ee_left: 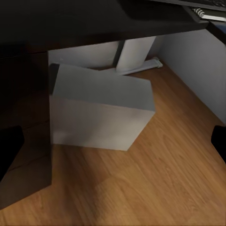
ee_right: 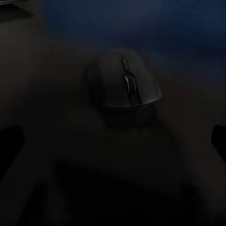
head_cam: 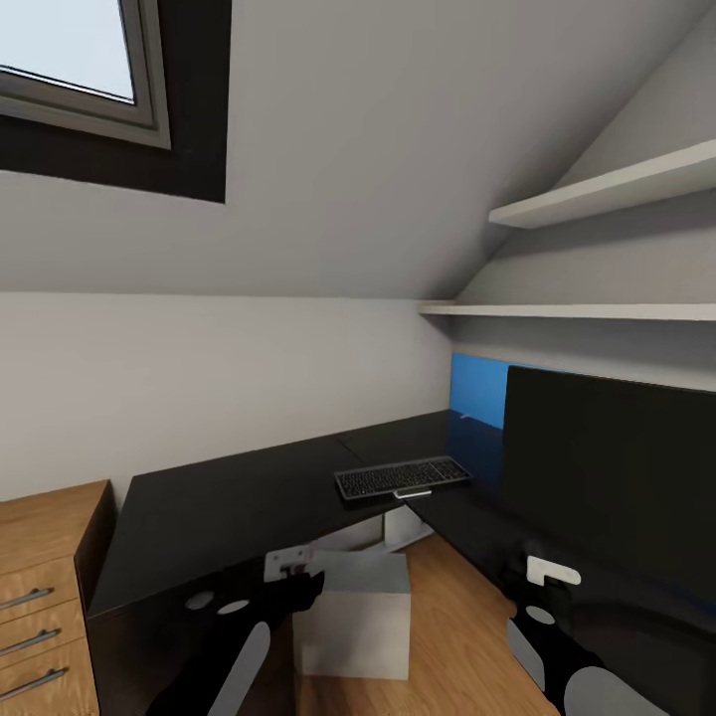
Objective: In the bedroom, organize the workspace by keeping the computer under the desk, ensuring the monitor is on the desk, placing the keyboard on the desk next to the monitor, placing the mouse on the desk next to the keyboard, moving the folder from the swivel chair onto the desk next to the mouse, stacking the notebook on top of the folder with the pen on top of the notebook, and positioning the swivel chair next to the desk.
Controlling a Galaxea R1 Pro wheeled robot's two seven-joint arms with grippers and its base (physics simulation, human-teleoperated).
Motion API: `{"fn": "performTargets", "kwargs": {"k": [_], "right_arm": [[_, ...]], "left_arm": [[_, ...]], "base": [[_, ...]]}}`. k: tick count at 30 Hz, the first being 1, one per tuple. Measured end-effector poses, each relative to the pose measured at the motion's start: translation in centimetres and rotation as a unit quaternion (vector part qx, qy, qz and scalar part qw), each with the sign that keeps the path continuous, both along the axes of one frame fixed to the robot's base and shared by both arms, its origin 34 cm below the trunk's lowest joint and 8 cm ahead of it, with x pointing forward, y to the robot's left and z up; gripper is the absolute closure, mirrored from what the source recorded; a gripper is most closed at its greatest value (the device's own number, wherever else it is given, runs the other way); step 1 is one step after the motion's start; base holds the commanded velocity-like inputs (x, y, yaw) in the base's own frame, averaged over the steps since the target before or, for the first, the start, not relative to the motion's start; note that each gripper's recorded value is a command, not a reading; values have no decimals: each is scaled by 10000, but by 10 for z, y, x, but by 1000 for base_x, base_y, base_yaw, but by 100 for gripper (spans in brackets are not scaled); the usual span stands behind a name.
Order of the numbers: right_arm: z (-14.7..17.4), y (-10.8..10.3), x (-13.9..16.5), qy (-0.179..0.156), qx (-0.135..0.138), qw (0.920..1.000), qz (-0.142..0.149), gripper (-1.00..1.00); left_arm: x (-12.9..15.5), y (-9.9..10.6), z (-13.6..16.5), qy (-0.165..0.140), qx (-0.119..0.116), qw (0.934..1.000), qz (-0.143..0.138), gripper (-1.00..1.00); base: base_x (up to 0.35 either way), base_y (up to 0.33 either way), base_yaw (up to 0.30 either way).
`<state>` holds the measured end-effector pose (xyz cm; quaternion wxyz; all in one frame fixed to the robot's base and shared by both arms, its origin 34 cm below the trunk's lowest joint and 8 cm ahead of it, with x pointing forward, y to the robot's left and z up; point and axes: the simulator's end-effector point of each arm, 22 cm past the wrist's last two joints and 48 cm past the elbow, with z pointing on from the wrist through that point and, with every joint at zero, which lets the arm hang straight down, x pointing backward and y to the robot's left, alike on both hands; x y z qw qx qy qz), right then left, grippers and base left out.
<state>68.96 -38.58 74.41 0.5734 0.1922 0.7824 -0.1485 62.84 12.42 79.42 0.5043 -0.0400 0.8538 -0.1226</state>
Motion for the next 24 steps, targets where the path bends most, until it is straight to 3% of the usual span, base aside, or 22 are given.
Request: {"fn": "performTargets", "kwargs": {"k": [24], "right_arm": [[-15, 3, 0, -8, -51, 10000, 71, -100]], "left_arm": [[-2, 0, -17, -5, -1, 10000, 1, -100]], "base": [[0, 0, 0]]}}
